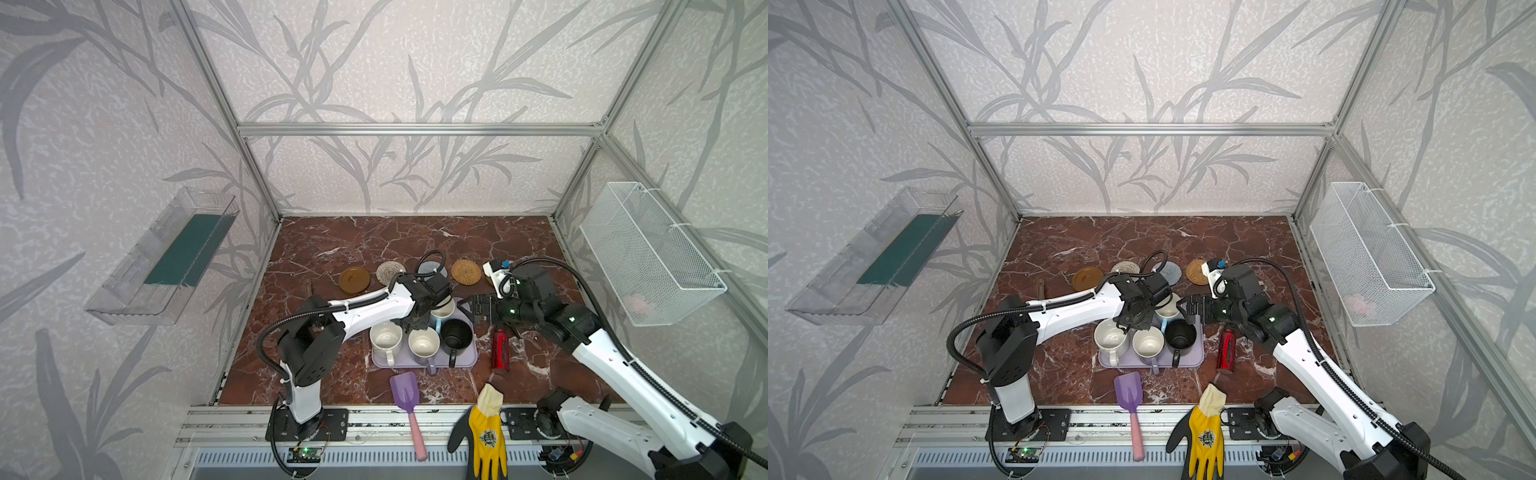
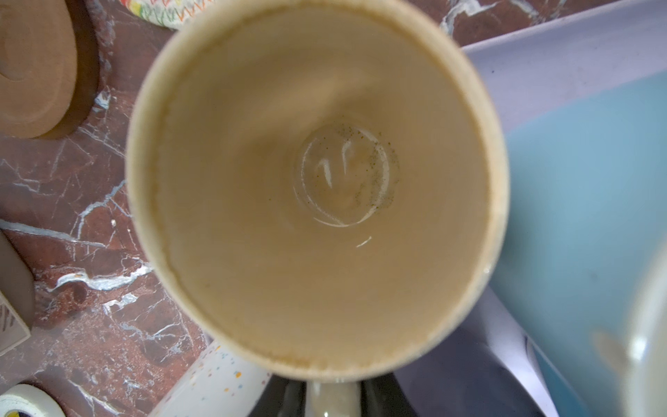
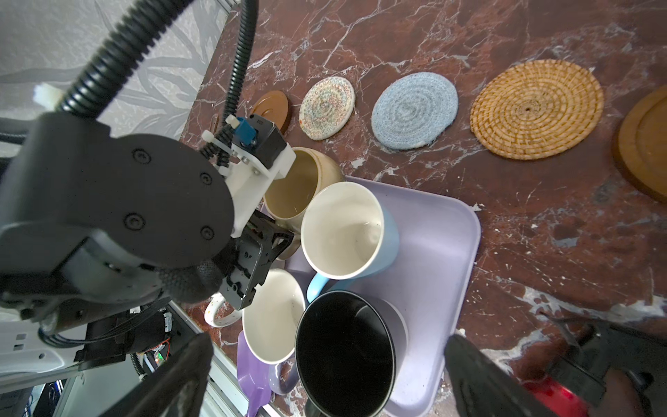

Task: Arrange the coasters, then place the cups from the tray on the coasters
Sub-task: 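Lower left gripper onto cream mug rim and close on it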

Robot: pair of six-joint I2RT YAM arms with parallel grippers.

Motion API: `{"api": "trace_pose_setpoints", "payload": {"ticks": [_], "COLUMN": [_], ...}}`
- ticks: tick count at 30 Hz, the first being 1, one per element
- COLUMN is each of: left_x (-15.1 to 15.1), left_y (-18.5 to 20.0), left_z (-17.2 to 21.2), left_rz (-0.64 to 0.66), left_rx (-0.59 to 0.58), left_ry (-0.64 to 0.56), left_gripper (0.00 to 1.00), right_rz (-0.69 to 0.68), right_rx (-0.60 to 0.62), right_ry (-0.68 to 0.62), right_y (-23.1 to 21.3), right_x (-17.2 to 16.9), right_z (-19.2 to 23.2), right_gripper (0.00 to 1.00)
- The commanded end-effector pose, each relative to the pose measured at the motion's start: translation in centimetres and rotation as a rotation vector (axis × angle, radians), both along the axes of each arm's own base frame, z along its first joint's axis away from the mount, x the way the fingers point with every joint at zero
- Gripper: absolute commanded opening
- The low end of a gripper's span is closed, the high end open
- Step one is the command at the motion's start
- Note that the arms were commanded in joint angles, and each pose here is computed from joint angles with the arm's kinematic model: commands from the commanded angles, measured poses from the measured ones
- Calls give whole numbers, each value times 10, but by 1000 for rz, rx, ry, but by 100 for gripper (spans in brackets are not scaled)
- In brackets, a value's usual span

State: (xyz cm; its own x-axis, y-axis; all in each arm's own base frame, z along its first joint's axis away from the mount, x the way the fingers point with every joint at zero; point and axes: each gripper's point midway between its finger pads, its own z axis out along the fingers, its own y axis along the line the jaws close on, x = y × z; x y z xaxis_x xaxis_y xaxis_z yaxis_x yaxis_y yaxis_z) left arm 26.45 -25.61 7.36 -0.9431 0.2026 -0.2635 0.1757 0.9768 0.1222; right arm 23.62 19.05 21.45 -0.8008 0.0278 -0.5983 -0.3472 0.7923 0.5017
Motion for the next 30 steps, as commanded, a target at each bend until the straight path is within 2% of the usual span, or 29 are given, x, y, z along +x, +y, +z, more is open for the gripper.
{"api": "trace_pose_setpoints", "payload": {"ticks": [1,16,19,23,28,30], "left_x": [13,19,20,22,22,22], "left_y": [0,-4,-4,-3,1,2], "left_z": [-6,-18,-16,-5,9,15], "left_rz": [15,7,7,2,0,-1], "left_rx": [0,-20,-18,-23,-26,-31], "left_ry": [-19,10,6,-14,-39,-47], "left_gripper": [27,25,17,14,0,0], "right_rz": [2,-1,1,0,-3,-3], "right_rx": [-4,-3,-5,-4,2,4], "right_ry": [-26,-19,-18,-19,-24,-22], "right_y": [-1,0,0,0,0,0], "right_x": [0,2,2,2,3,3], "right_z": [3,-1,-2,-2,0,0], "right_gripper": [99,99,99,99,99,99]}}
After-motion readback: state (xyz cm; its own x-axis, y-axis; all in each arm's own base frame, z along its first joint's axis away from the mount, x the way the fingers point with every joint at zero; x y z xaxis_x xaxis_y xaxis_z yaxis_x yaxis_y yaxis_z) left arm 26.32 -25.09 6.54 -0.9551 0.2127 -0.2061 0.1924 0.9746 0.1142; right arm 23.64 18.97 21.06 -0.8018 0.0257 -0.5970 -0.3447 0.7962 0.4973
